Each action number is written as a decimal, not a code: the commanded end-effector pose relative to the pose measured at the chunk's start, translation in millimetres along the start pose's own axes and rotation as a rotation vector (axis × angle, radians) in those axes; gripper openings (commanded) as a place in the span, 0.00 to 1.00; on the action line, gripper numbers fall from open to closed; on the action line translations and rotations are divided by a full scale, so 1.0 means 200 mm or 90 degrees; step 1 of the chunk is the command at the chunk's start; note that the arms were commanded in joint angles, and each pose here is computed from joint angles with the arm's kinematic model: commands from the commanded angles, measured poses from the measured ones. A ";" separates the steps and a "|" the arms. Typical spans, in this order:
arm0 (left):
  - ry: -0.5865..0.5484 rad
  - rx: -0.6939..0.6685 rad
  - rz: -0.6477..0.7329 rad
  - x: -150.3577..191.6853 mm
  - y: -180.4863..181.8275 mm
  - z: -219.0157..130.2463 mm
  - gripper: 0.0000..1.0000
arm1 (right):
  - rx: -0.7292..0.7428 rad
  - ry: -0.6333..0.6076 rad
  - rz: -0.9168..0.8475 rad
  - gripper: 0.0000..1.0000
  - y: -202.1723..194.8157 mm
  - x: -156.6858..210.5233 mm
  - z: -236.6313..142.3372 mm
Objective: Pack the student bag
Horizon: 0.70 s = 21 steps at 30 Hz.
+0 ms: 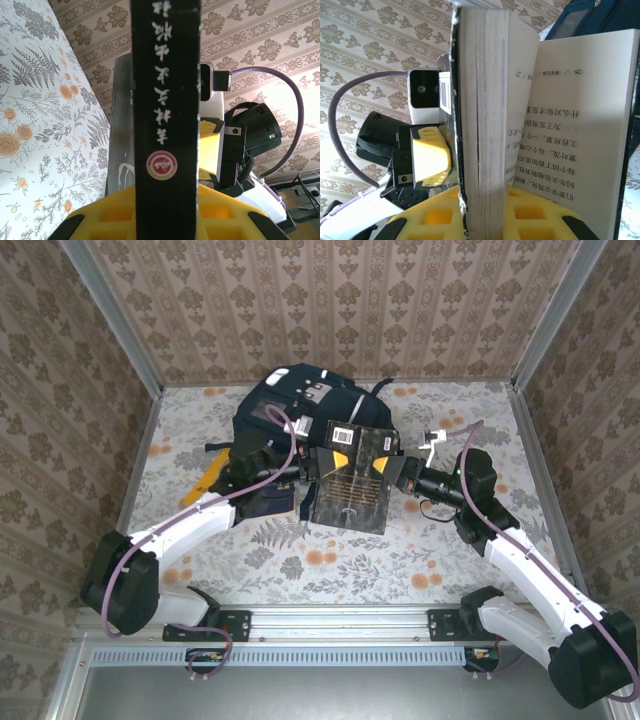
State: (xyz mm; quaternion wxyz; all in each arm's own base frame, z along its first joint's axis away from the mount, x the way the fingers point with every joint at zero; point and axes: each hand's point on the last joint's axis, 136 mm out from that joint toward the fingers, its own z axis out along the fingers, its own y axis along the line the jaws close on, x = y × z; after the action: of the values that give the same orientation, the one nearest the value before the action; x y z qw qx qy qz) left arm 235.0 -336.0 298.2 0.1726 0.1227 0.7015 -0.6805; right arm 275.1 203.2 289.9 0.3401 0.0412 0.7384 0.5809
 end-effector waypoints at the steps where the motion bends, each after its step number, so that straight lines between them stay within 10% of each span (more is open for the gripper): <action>1: -0.005 0.056 0.078 -0.01 -0.18 -0.03 0.08 | 0.049 -0.020 -0.013 0.28 -0.05 -0.04 0.01; 13: -0.038 0.054 0.101 -0.08 -0.25 -0.06 0.00 | 0.123 -0.008 -0.030 0.90 -0.16 -0.01 -0.01; 17: -0.050 0.055 0.108 -0.10 -0.27 -0.07 0.00 | 0.225 0.002 -0.032 0.96 -0.31 0.01 -0.04; 21: -0.055 0.062 0.120 -0.11 -0.31 -0.09 0.00 | 0.135 0.052 -0.018 1.00 -0.26 0.08 0.04</action>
State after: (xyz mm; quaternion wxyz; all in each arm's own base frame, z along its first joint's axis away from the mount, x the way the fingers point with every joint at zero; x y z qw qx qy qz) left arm 235.8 -328.2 309.7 0.1978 0.1256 0.6956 -0.6791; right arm 290.2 188.2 241.7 0.3339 0.0686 0.8103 0.4767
